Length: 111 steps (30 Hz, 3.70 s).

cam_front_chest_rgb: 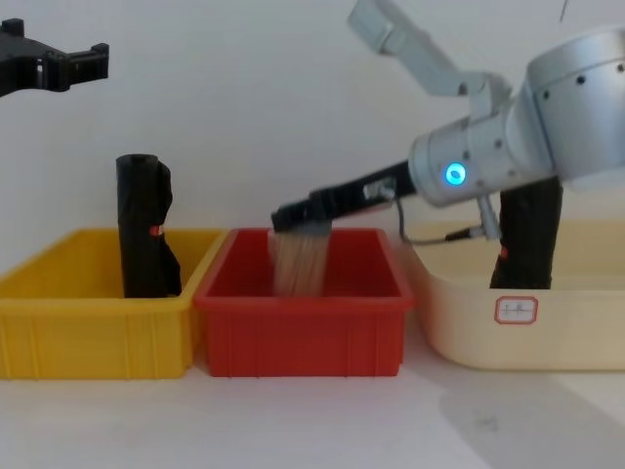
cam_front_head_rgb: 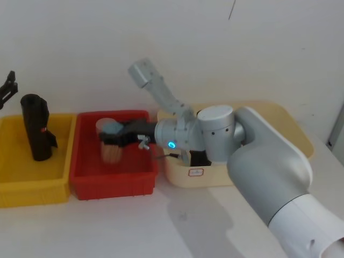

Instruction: Pick up the garbage bag with the one hand and transfer it to the other hand.

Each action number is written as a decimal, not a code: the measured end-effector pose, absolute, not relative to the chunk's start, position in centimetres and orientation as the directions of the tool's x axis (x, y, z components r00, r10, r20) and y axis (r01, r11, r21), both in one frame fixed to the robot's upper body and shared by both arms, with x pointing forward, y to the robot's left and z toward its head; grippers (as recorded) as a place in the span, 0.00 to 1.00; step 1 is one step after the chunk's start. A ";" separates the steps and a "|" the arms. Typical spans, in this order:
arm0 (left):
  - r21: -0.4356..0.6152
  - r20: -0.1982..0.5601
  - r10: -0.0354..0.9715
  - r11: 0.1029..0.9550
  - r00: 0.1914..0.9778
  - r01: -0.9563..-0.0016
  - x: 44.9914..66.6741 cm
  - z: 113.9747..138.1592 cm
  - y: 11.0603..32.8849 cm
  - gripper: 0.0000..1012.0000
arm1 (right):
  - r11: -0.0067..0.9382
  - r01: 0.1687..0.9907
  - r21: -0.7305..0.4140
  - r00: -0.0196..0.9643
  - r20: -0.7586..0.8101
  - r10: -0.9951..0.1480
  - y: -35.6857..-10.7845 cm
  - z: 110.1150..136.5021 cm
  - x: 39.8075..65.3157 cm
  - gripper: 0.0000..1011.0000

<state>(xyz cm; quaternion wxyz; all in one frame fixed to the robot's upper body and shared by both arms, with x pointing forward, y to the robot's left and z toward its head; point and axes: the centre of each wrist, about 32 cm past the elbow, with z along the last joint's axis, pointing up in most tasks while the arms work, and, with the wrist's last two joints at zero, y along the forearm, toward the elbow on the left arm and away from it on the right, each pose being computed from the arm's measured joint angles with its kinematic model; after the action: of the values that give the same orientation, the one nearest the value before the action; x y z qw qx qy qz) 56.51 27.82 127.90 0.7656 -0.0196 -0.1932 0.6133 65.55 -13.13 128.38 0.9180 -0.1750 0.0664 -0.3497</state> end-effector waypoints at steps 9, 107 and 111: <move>-0.267 0.272 0.947 0.247 0.173 -0.931 56.5 127.9 27.8 0.99 | 0.697 0.665 -0.268 0.721 -0.010 -0.693 -15.1 131.4 65.6 0.66; -0.267 0.272 0.947 0.247 0.173 -0.932 56.5 127.9 27.8 0.99 | 0.766 0.643 -0.006 0.766 -0.020 -0.643 -29.3 129.4 55.1 0.99; -0.267 0.272 0.947 0.247 0.173 -0.932 56.5 127.9 27.8 0.99 | 0.786 0.618 -0.009 0.786 -0.020 -0.618 -29.2 129.2 54.2 0.99</move>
<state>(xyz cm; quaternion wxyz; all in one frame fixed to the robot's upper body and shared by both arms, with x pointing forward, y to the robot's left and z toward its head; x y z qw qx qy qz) 56.51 27.82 127.89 0.7656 -0.0195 -0.1932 0.6133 54.20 -29.24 129.23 0.9450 -0.0008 0.0111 -0.3268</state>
